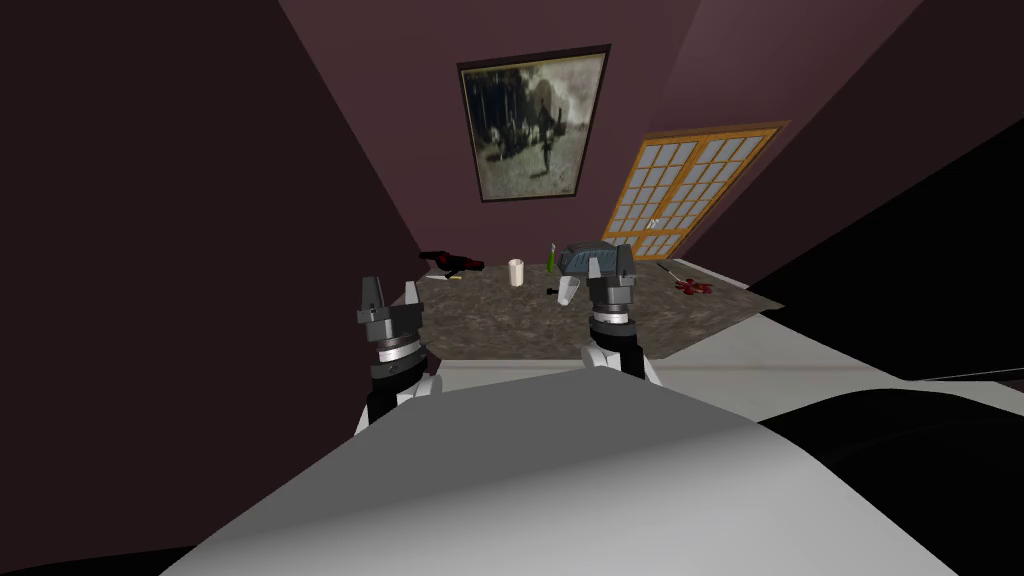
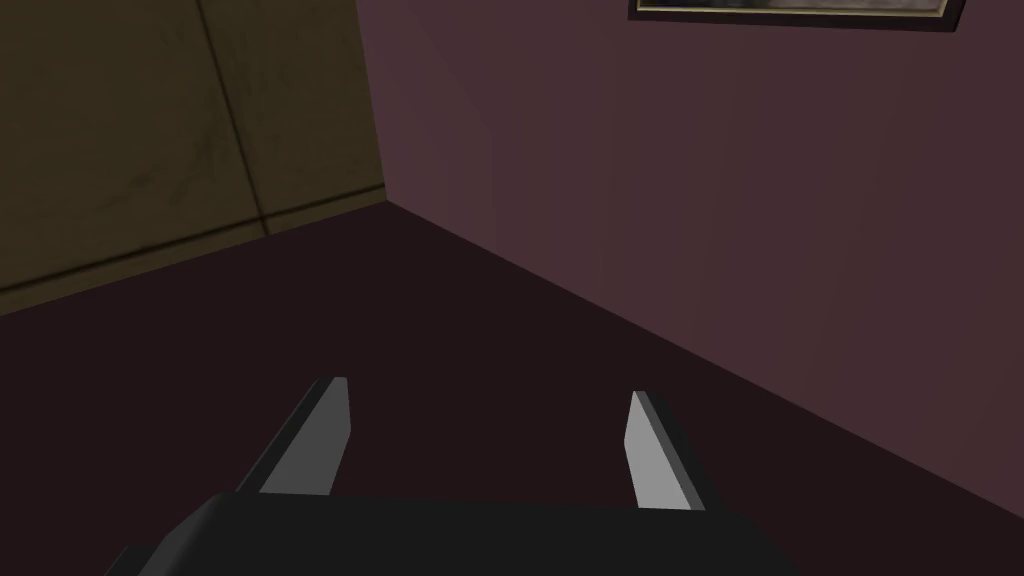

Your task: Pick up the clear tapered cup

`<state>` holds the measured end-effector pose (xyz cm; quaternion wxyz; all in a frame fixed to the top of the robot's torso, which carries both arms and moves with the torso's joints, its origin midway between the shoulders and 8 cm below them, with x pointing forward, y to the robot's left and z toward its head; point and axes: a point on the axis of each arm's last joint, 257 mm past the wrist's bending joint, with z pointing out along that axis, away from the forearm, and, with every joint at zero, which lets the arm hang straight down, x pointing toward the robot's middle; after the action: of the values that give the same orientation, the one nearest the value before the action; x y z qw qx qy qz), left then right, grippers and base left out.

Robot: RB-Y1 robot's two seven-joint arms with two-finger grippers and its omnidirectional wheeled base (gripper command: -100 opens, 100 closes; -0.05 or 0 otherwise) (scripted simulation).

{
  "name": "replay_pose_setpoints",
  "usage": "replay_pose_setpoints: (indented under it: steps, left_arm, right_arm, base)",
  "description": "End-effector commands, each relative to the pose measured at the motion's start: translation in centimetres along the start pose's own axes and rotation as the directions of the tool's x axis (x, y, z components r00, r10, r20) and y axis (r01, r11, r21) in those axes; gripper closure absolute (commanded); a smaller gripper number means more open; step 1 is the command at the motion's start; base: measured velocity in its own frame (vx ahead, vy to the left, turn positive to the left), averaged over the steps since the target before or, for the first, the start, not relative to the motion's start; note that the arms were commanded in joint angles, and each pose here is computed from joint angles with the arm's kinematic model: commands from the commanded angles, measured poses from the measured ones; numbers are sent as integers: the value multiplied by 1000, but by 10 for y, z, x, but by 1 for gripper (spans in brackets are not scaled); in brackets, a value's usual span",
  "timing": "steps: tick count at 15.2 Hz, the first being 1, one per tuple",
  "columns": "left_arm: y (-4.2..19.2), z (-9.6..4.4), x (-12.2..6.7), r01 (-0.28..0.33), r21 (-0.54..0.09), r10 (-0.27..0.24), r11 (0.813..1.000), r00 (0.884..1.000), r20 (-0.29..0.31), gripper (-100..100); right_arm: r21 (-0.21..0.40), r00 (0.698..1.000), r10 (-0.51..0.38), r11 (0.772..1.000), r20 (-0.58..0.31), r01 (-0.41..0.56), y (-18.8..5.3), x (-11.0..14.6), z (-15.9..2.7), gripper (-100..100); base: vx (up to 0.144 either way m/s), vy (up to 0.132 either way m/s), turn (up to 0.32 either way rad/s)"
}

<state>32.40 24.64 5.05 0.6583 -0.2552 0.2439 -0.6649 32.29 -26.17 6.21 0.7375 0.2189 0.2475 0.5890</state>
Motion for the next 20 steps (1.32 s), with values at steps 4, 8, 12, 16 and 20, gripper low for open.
replay_pose_setpoints:
  steps: [4,8,12,16,20]
  left_arm:
    - [0,0,0,0,0,0,1000,1000,0,0]
    - [0,0,0,0,0,0,1000,1000,0,0]
    - [0,0,0,0,0,0,1000,1000,0,0]
    - [0,0,0,0,0,0,1000,1000,0,0]
    - [0,0,0,0,0,0,1000,1000,0,0]
  right_arm:
    - [19,994,-40,999,-99,42,-13,13,-7,-100]
    - [35,980,-78,996,-184,86,-27,23,-16,-100]
    - [47,950,-125,988,-286,145,-45,32,-28,-100]
    - [55,906,-175,976,-386,212,-66,38,-43,-100]
    - [47,863,-208,965,-460,258,-78,41,-53,-100]
  base:
    - [-1,10,4]
    - [0,21,12]
    - [0,26,17]
    - [3,27,16]
    - [3,25,23]
